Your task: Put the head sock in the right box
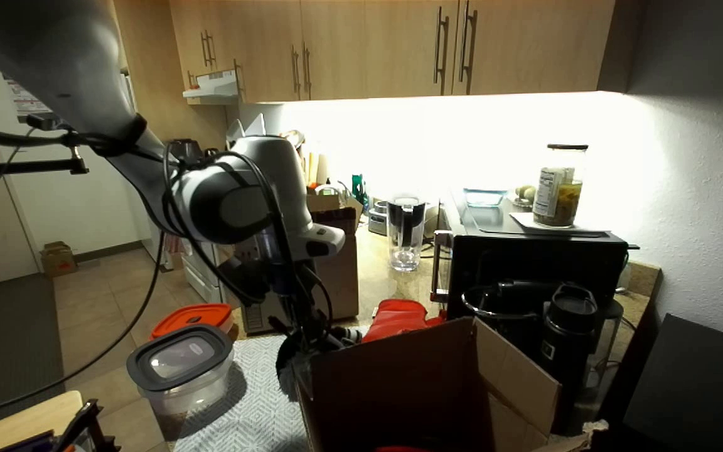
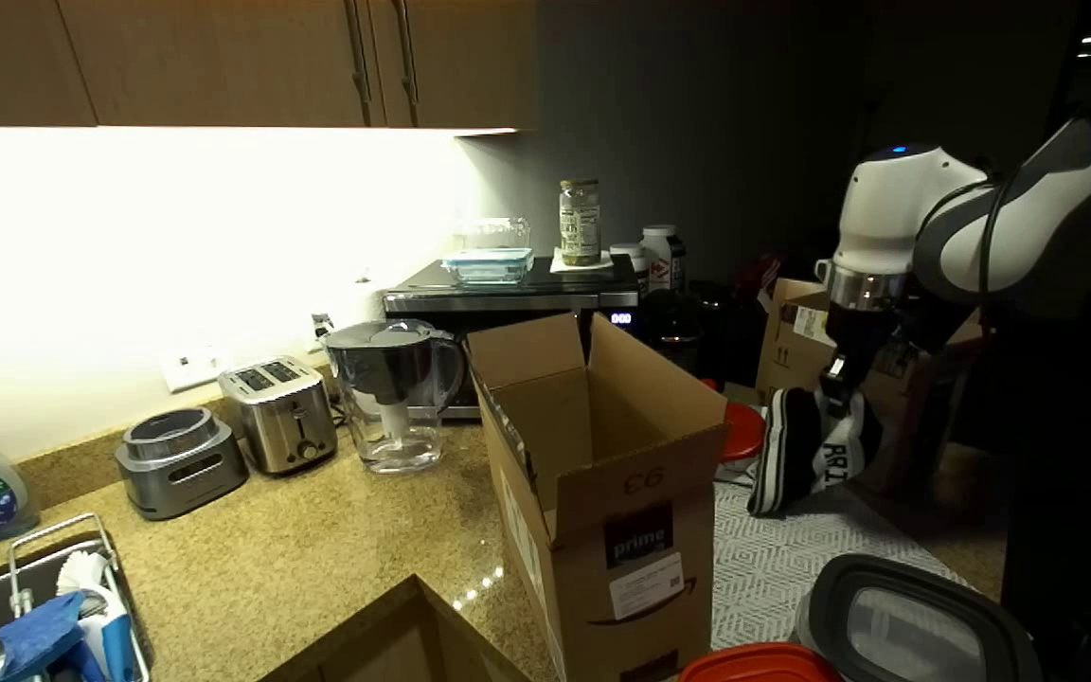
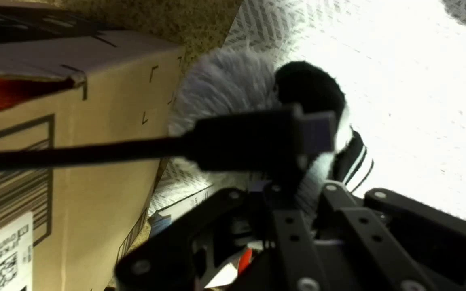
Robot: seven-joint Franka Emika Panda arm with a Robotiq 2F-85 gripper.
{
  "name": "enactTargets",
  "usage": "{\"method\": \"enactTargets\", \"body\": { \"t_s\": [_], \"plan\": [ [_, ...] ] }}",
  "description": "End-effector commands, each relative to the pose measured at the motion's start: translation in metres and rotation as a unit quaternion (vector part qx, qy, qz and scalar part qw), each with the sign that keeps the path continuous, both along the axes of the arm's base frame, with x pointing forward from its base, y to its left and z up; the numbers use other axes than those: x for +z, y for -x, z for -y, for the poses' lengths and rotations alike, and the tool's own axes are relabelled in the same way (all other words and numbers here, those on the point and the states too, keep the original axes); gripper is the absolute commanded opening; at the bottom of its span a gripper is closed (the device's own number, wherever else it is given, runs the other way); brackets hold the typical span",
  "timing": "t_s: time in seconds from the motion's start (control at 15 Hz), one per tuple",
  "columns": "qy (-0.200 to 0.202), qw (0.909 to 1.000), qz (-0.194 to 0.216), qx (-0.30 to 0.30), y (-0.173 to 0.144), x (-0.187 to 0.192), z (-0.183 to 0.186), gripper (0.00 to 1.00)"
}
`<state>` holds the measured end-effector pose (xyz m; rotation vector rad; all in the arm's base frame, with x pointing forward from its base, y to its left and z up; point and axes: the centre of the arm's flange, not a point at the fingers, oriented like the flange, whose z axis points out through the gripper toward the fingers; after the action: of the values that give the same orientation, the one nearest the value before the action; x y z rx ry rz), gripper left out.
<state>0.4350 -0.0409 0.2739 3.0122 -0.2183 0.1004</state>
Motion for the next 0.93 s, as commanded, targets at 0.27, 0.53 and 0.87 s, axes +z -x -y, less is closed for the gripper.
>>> {"method": "enactTargets", "body": {
  "t_s": [0.27, 0.53, 0.87],
  "plan": [
    [-0.005, 0.9994, 0.035, 0.0, 0.022, 0.062, 0.011, 0.03],
    [-0.001, 0.9984, 0.057, -0.004, 0.022, 0.084, 0.013, 0.03],
    [0.005, 0.9963, 0.084, -0.013, 0.02, 0.108, 0.022, 0.03]
  ]
}}
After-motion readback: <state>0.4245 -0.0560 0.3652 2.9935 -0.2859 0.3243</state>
